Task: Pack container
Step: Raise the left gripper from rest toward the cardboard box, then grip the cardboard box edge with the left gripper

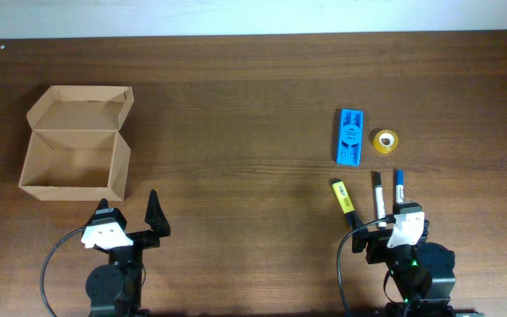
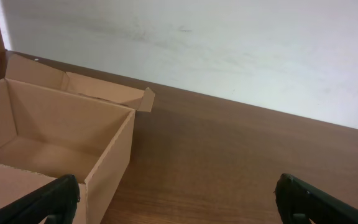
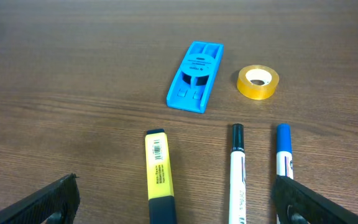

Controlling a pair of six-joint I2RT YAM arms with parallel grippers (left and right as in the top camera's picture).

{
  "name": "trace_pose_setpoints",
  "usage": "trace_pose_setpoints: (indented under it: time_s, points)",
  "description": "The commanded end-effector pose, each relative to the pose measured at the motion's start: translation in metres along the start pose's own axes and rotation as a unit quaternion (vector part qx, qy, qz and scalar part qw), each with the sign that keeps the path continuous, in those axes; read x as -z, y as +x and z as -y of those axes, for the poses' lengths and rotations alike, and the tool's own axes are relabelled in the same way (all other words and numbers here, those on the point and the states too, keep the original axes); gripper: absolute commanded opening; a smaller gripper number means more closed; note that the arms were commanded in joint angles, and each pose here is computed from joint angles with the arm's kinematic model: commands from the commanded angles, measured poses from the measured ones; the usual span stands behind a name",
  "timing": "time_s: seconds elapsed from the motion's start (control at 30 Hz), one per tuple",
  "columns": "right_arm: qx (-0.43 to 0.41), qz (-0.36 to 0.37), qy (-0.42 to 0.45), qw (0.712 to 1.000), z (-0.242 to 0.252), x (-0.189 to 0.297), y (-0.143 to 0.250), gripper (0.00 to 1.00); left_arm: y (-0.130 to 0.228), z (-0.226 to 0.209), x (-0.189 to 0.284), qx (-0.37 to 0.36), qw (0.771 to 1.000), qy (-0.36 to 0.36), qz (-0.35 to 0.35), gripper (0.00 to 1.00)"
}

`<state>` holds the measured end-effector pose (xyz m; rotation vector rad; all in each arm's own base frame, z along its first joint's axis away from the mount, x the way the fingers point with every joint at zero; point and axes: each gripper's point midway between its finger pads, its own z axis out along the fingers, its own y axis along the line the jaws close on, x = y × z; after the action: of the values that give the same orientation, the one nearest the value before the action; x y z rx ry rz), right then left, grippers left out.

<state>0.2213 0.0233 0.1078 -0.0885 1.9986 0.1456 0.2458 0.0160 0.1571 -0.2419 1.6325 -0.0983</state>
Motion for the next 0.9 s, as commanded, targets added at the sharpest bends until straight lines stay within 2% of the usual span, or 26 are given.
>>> trace_pose_setpoints:
  time_s: [0.0,0.5,0.6,0.7,0.77,0.87]
  points:
    - [0.001,0.001,0.01,1.0,0.004,0.0,0.001,0.99,0.001,0.001,0.0,-0.006,1.0,0.001,-0.002,1.0]
    - [0.001,0.001,0.01,1.0,0.004,0.0,0.001,0.99,0.003,0.002,0.0,-0.006,1.0,0.007,-0.005,1.0]
    - [0.001,0.001,0.01,1.0,0.004,0.0,0.001,0.99,0.007,0.017,0.002,0.014,0.998,0.048,-0.023,1.0]
    - [0.001,0.001,0.01,1.0,0.004,0.0,0.001,0.99,0.014,0.014,0.004,0.054,0.996,0.031,-0.063,1.0]
    - [0.001,0.001,0.01,1.0,0.004,0.0,0.001,0.99,0.001,0.015,0.006,0.055,0.996,0.025,-0.072,1.0]
    - [0.001,0.001,0.01,1.0,0.004,0.0,0.001,0.99,-0.047,0.013,0.003,0.048,0.997,-0.007,-0.055,1.0]
